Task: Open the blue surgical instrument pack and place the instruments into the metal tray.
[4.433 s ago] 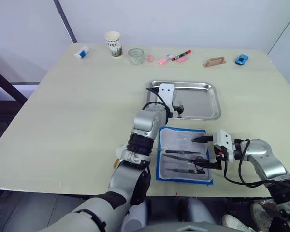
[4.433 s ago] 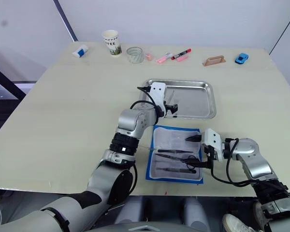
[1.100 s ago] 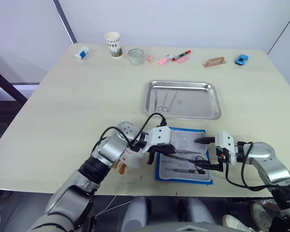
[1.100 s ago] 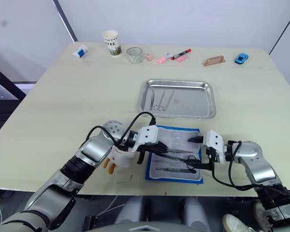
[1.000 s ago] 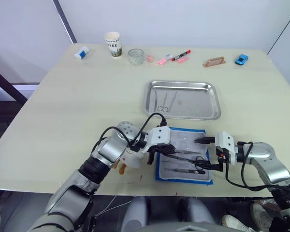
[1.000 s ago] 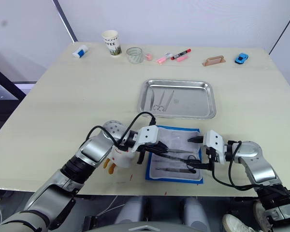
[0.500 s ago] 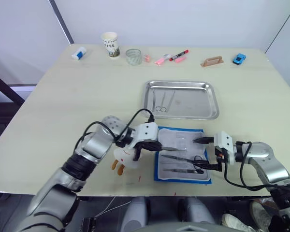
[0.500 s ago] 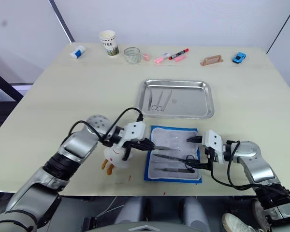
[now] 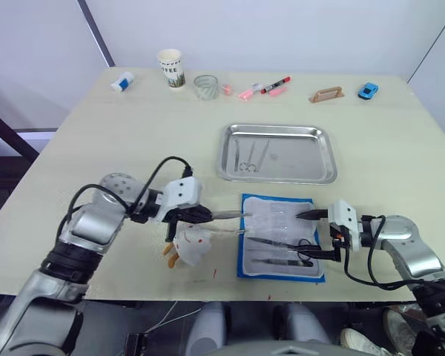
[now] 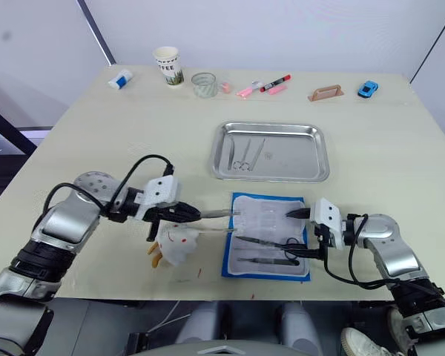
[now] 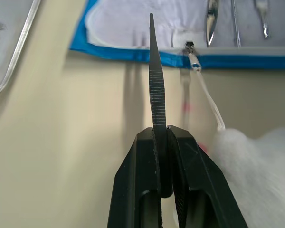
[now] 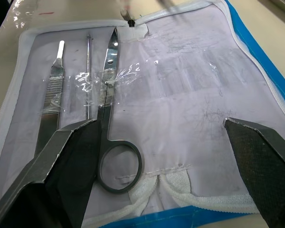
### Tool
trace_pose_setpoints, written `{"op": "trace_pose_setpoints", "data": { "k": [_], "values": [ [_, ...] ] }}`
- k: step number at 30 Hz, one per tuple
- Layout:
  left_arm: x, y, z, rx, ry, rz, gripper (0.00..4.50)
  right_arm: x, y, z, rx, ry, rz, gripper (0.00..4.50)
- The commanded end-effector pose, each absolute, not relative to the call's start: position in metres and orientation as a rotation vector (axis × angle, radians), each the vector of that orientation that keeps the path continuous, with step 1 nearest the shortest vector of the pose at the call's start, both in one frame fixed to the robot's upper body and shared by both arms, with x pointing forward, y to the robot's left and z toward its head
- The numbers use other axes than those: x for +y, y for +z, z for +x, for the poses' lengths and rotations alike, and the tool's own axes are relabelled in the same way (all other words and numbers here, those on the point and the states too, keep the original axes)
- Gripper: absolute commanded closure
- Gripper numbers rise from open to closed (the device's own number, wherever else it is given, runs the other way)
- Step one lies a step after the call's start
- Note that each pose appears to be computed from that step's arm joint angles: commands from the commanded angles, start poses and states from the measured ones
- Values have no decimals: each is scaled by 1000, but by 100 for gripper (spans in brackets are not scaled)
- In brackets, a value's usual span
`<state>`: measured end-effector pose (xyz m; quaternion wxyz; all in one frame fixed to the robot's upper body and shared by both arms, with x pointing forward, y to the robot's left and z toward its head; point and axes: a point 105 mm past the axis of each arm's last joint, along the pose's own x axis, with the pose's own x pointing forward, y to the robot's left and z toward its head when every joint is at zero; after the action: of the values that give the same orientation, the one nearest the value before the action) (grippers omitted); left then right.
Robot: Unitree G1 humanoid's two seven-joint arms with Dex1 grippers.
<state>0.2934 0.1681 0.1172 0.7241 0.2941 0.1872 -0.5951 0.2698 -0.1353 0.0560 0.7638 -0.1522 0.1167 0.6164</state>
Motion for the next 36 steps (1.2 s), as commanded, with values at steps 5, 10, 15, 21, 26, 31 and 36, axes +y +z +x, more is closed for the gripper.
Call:
{"op": "trace_pose_setpoints", "data": {
  "k": [5, 10, 15, 21, 26, 31, 36],
  "values": [
    [149, 151, 310, 276, -1126, 445, 447, -138, 35, 264, 357, 1356, -347, 0],
    [119, 169, 337, 199, -884, 258, 447, -139, 36, 265, 359, 1359, -351, 0],
    [87, 177, 362, 209, -678, 104, 447, -140, 36, 265, 361, 1360, -351, 0],
    [47, 173, 380, 272, -531, 14, 447, -138, 37, 266, 358, 1366, -352, 0],
    [19, 166, 394, 291, -452, 26, 447, -139, 37, 267, 360, 1366, -355, 0],
    [0, 164, 404, 309, -426, -15, 447, -139, 37, 264, 365, 1366, -352, 0],
    [-14, 155, 406, 349, -425, -55, 447, -139, 37, 262, 364, 1361, -348, 0]
  ]
}}
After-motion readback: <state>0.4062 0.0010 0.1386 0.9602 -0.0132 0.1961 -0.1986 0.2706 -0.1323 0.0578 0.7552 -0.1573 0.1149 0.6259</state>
